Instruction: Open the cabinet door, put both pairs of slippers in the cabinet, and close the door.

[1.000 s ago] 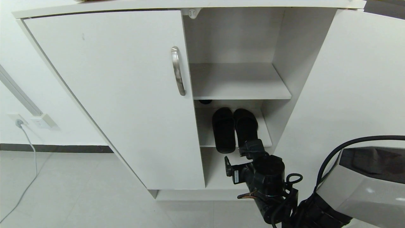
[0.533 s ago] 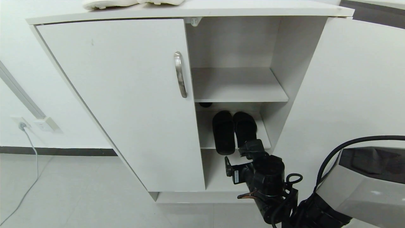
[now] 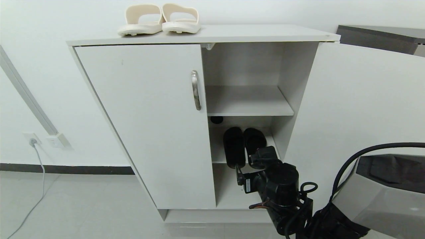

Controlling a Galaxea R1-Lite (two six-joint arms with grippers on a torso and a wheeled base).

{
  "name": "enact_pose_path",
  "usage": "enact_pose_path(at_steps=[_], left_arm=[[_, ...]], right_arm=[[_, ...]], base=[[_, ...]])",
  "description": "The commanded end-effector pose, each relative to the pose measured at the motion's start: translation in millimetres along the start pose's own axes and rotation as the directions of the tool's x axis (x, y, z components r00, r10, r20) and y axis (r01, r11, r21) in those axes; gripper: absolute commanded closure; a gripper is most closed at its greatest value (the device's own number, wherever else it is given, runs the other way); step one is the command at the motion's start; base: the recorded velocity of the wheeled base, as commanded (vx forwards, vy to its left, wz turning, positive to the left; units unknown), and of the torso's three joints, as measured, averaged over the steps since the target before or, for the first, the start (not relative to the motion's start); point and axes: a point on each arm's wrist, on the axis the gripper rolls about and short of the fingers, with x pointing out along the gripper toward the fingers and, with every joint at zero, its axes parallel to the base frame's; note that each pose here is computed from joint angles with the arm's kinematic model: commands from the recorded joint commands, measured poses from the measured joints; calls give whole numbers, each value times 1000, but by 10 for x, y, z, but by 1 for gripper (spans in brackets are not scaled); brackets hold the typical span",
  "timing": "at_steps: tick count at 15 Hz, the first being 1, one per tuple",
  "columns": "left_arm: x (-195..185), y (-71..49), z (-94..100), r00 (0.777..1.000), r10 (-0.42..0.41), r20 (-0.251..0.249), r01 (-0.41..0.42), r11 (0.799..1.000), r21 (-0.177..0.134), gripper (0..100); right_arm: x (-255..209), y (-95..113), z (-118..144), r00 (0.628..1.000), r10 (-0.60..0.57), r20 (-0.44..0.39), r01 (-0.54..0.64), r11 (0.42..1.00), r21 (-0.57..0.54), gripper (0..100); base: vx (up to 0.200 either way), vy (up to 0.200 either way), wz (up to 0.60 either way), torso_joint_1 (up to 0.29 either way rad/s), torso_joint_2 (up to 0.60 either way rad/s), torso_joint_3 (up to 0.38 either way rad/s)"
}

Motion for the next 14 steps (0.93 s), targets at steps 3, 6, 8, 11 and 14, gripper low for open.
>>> enact_pose_path(at_steps=[3,6,8,11,14], left_arm=[[0,0,0,1000,1,0,-1,1000,-1,100],[0,0,0,1000,1,0,-1,1000,-3,100],[0,0,0,1000,1,0,-1,1000,-3,100],[0,0,0,1000,-2,0,2,1000,-4,100],[0,0,0,1000,-1,0,1,1000,-4,100]], right_arm=[[8,-9,-17,1000,-4,-4,4,1000,-3,0],[21,-7,-33,1000,-6,-7,6,1000,-4,0],[21,-7,-33,1000,-6,-7,6,1000,-4,0],[28,-4,-60,1000,-7,-13,7,1000,-9,0],[34,-1,-75,1000,-7,-12,6,1000,-10,0]], base=[[0,0,0,2,5,36],[0,0,0,0,0,0],[0,0,0,0,0,0],[0,0,0,0,0,0],[0,0,0,0,0,0]])
